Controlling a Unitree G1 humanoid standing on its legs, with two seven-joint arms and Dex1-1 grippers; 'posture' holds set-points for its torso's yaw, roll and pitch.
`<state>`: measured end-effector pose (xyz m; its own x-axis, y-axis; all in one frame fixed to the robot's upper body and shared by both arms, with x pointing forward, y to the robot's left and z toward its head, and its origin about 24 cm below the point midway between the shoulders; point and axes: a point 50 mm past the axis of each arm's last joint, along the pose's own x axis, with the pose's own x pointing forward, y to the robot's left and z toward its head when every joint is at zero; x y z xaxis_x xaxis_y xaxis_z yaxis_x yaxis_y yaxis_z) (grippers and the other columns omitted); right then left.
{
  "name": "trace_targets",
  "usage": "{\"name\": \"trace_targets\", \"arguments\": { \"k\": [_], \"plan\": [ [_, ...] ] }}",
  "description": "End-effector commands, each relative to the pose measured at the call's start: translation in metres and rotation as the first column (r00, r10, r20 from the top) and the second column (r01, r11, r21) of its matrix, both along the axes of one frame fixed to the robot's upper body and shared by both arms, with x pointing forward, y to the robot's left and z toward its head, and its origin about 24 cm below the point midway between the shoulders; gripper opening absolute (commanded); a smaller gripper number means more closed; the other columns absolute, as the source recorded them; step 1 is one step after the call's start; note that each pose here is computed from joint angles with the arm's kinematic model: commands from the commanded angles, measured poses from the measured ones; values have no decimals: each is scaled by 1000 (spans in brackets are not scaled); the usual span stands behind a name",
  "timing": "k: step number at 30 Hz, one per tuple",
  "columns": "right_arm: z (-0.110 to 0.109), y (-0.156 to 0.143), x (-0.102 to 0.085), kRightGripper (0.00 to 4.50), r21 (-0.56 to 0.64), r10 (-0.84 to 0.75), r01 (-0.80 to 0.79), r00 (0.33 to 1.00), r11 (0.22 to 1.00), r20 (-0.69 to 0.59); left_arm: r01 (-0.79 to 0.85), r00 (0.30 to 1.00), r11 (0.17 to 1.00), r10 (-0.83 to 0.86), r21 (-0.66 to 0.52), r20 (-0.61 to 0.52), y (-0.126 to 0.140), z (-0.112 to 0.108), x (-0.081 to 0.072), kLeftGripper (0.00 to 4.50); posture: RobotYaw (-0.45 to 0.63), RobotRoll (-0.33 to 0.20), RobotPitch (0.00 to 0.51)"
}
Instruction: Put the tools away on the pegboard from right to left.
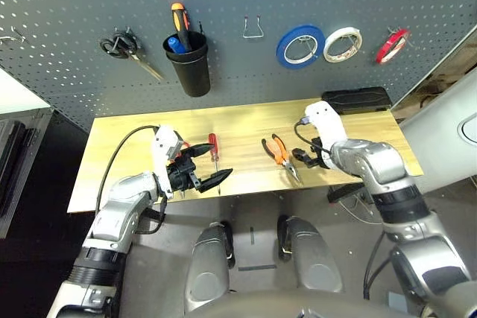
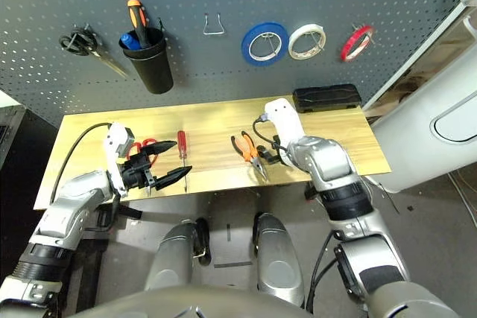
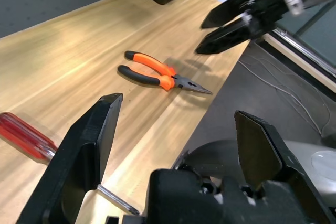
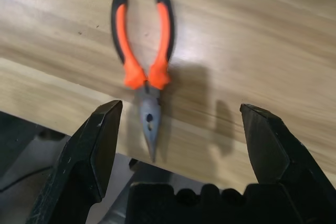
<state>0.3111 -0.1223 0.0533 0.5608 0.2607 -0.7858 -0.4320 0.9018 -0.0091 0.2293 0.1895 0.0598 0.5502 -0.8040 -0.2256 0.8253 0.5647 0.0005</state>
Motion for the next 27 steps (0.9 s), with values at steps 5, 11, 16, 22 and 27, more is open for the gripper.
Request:
{"name": "trace_targets", "arguments": {
  "k": [5,11,16,22,27],
  "plan": [
    [-19,25,14,4475,-42,30,-34,997,999,-75,-4,1000,1000,4,-6,-23,-8,6,-13,4500,-77,0,265],
    [-28,41,19,4475,-36,52,-55,995,998,-81,-18,999,1000,18,-1,-33,-13,18,-21,4500,-33,0,274],
    [-39,45,21,4475,-59,60,-64,996,996,-62,-47,998,999,47,1,-32,-10,25,-26,4500,-1,0,275],
    [-54,41,19,4475,-99,58,-64,996,993,-64,-62,998,998,62,-2,-34,-10,27,-30,4500,24,0,266],
    [-54,44,22,3622,-72,62,-66,997,995,-53,-78,997,997,78,1,-22,-8,27,-28,4500,25,0,245]
  ]
}}
